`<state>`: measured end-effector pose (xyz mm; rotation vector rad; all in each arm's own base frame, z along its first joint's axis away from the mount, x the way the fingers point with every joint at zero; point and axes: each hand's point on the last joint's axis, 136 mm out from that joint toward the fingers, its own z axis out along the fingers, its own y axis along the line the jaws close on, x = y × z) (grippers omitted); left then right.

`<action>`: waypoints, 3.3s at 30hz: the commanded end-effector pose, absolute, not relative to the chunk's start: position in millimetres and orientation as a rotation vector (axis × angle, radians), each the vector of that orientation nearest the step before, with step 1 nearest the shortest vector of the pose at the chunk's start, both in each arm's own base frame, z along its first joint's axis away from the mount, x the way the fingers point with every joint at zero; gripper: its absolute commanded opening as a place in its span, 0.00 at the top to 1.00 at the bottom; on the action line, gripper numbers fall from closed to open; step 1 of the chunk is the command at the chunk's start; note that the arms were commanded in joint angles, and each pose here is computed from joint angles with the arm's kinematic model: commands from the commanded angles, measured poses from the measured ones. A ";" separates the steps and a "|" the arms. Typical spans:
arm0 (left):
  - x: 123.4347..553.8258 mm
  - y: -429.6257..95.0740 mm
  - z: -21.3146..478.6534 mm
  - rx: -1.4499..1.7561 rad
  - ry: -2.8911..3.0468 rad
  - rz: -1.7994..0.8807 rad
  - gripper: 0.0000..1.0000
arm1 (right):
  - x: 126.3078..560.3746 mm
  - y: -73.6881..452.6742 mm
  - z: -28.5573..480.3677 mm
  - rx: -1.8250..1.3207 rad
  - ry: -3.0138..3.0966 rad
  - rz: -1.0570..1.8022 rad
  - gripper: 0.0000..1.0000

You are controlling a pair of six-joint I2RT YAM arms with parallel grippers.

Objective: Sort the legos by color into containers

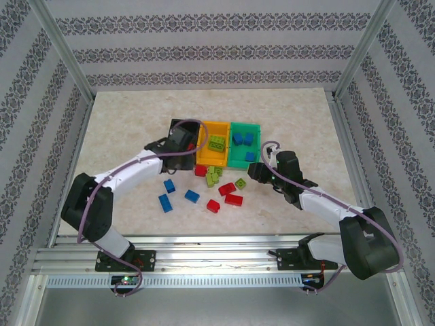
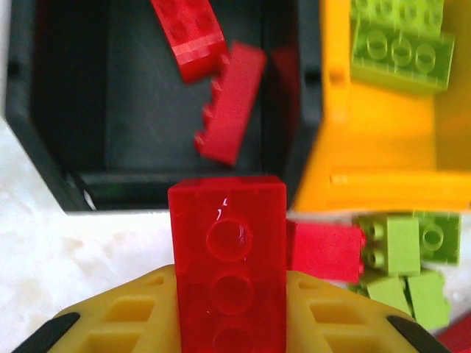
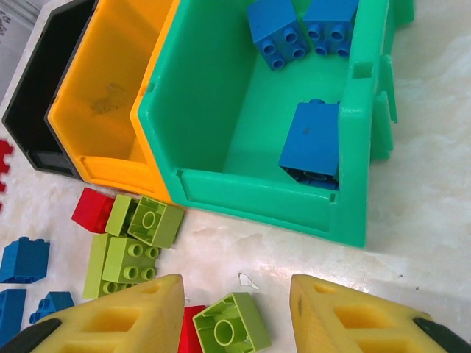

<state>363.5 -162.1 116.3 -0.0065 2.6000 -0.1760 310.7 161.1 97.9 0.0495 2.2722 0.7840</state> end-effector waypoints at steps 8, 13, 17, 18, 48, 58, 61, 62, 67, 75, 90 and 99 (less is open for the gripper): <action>433.4 -143.1 159.8 0.020 2.514 -0.247 0.60 | 317.1 171.0 104.8 0.003 2.255 0.792 0.57; 445.4 -145.7 142.2 0.057 2.556 -0.221 0.50 | 317.4 172.0 104.5 -0.004 2.260 0.787 0.57; 439.8 -145.8 124.7 0.058 2.594 -0.223 0.47 | 317.6 170.5 103.3 -0.001 2.262 0.771 0.57; 437.2 -145.8 121.5 0.054 2.600 -0.228 0.46 | 317.3 172.0 104.2 -0.007 2.261 0.778 0.57; 351.3 -140.2 108.5 0.085 2.329 -0.494 0.48 | 256.1 199.2 73.1 -0.173 2.493 0.764 0.47; 341.7 -128.8 102.8 0.094 2.250 -0.494 0.48 | 225.2 213.1 54.1 -0.257 2.616 0.746 0.39; 340.7 -128.5 106.7 0.090 2.240 -0.504 0.48 | 226.2 224.9 51.5 -0.290 2.636 0.746 0.38; 340.0 -128.0 109.1 0.090 2.233 -0.504 0.48 | 226.1 230.0 49.8 -0.307 2.648 0.748 0.39; 335.3 -130.6 107.4 0.079 2.213 -0.551 0.47 | 227.5 239.0 35.9 -0.394 2.702 0.662 0.38; 335.9 -132.2 106.9 0.075 2.218 -0.561 0.48 | 199.8 256.6 26.0 -0.563 2.761 0.550 0.38; 337.2 -120.7 103.8 0.028 2.226 -0.497 0.47 | 200.9 261.9 20.4 -0.654 2.749 0.339 0.69; 336.9 -118.0 105.9 -0.018 2.201 -0.542 0.47 | 224.0 294.8 78.3 -0.613 2.565 0.506 0.72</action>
